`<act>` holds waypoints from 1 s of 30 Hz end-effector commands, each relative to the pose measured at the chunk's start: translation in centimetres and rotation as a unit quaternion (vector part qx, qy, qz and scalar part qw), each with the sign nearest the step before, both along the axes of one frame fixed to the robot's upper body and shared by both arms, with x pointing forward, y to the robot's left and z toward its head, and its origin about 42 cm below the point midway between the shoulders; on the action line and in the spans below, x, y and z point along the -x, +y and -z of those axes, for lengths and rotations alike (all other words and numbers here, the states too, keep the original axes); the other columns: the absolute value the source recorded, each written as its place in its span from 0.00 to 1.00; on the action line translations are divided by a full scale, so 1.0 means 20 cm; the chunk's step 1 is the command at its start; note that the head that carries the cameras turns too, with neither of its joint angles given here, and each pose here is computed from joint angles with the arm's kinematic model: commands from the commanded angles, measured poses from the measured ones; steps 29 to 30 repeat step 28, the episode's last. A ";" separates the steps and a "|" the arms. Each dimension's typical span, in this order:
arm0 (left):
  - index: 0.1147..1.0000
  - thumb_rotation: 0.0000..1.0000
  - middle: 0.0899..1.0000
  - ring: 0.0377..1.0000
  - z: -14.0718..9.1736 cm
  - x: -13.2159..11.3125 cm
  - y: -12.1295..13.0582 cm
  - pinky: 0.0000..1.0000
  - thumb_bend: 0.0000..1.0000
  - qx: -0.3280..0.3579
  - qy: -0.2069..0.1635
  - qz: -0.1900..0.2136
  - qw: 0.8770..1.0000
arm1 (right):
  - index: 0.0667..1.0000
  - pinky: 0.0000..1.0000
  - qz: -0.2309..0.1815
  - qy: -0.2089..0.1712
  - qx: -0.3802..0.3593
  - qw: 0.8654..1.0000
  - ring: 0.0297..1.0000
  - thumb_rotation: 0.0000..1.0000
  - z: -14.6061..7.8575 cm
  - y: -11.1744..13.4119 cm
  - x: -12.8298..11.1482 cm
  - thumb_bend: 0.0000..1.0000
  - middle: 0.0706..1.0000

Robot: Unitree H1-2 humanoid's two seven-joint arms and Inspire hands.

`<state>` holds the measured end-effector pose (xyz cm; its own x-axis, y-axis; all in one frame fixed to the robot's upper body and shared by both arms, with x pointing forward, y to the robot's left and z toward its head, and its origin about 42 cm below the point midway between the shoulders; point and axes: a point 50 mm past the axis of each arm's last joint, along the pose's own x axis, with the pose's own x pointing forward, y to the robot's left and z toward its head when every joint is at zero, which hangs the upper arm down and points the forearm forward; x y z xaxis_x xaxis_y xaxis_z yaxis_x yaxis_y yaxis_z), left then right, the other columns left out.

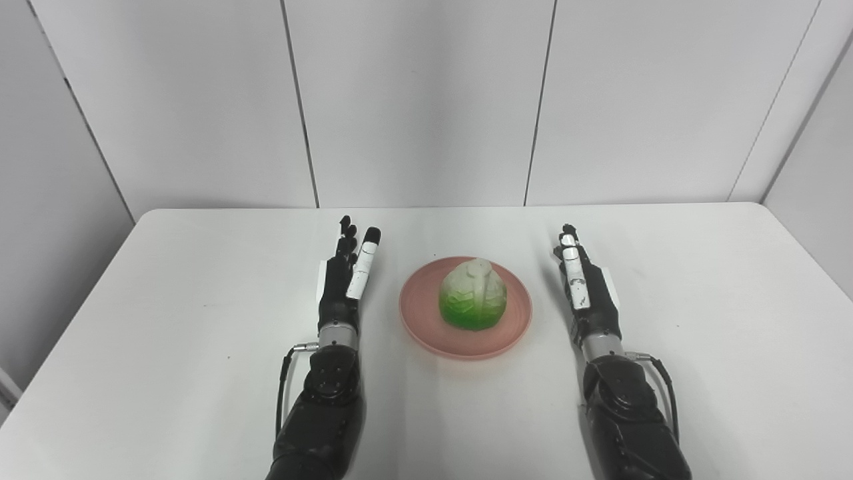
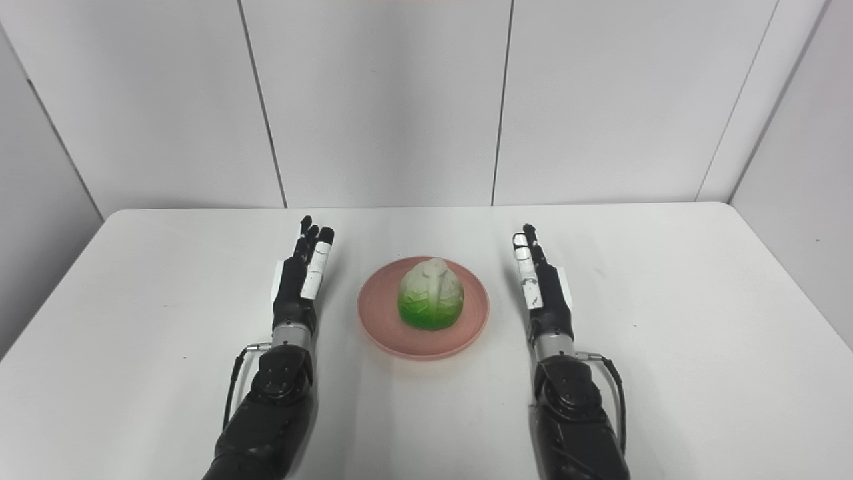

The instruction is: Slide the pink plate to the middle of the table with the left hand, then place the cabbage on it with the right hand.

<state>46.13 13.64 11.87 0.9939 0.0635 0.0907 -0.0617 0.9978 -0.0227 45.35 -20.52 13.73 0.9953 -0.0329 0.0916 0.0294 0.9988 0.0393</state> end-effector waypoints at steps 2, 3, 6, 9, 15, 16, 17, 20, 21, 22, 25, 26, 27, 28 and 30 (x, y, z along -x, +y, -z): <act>1.00 0.87 1.00 1.00 0.02 0.01 0.02 1.00 0.88 -0.010 0.003 0.001 1.000 | 0.97 1.00 -0.007 -0.020 -0.008 1.000 0.96 1.00 -0.04 0.02 0.00 0.85 0.98; 1.00 0.87 1.00 1.00 0.02 0.01 0.02 1.00 0.88 -0.011 0.003 0.002 1.000 | 0.97 1.00 -0.008 -0.019 -0.011 1.000 0.96 1.00 -0.04 0.02 0.00 0.85 0.98; 1.00 0.88 1.00 1.00 0.02 0.01 0.02 1.00 0.88 -0.010 0.004 0.001 1.000 | 0.97 1.00 -0.007 -0.018 -0.018 1.000 0.96 1.00 -0.03 0.02 0.00 0.86 0.98; 1.00 0.88 1.00 1.00 0.03 0.02 0.02 0.99 0.89 -0.006 0.005 0.001 1.000 | 0.98 1.00 -0.008 -0.019 -0.022 1.000 0.97 1.00 -0.04 0.03 0.00 0.87 0.99; 1.00 0.89 1.00 1.00 0.03 0.02 0.02 0.98 0.90 -0.004 0.008 0.002 1.000 | 0.98 1.00 -0.007 -0.022 -0.026 0.999 0.97 1.00 -0.04 0.04 0.00 0.88 0.99; 1.00 0.89 1.00 1.00 0.03 0.02 0.02 0.98 0.91 -0.005 0.009 0.002 1.000 | 0.98 1.00 -0.006 -0.022 -0.023 0.999 0.97 1.00 -0.04 0.04 0.00 0.88 0.99; 1.00 0.89 1.00 0.99 0.03 0.02 0.02 0.97 0.91 -0.005 0.009 0.002 1.000 | 0.98 1.00 -0.005 -0.022 -0.020 1.000 0.96 1.00 -0.04 0.04 0.00 0.88 0.98; 1.00 0.88 1.00 1.00 0.03 0.02 0.02 0.98 0.92 -0.003 0.010 0.002 1.000 | 0.98 1.00 -0.007 -0.024 -0.023 0.999 0.96 1.00 -0.05 0.04 0.00 0.88 0.98; 1.00 0.88 1.00 1.00 0.03 0.02 0.02 0.99 0.92 -0.002 0.010 0.002 1.000 | 0.98 1.00 -0.008 -0.025 -0.023 0.999 0.96 1.00 -0.05 0.04 0.00 0.87 0.98; 1.00 0.88 1.00 1.00 0.03 0.02 0.02 1.00 0.93 -0.002 0.010 0.003 1.000 | 0.98 1.00 -0.009 -0.026 -0.024 0.999 0.95 1.00 -0.05 0.04 0.00 0.87 0.98; 1.00 0.88 1.00 1.00 0.04 0.02 0.02 1.00 0.92 -0.001 0.011 0.004 1.000 | 0.97 1.00 -0.010 -0.027 -0.026 0.999 0.95 1.00 -0.06 0.05 0.00 0.86 0.98; 1.00 0.88 1.00 1.00 0.04 0.02 0.02 1.00 0.92 -0.001 0.012 0.005 1.000 | 0.97 1.00 -0.010 -0.027 -0.025 0.999 0.95 1.00 -0.06 0.05 0.00 0.86 0.98; 1.00 0.88 1.00 1.00 0.04 0.02 0.02 1.00 0.92 0.000 0.012 0.005 1.000 | 0.97 1.00 -0.009 -0.028 -0.024 0.999 0.95 1.00 -0.06 0.05 0.00 0.86 0.98; 1.00 0.88 1.00 1.00 0.04 0.03 0.02 1.00 0.91 0.000 0.012 0.005 1.000 | 0.97 1.00 -0.010 -0.028 -0.024 0.999 0.95 1.00 -0.06 0.05 0.00 0.86 0.98; 1.00 0.88 1.00 1.00 0.04 0.03 0.02 1.00 0.91 0.000 0.012 0.005 1.000 | 0.97 1.00 -0.010 -0.028 -0.024 0.999 0.95 1.00 -0.06 0.05 0.00 0.86 0.98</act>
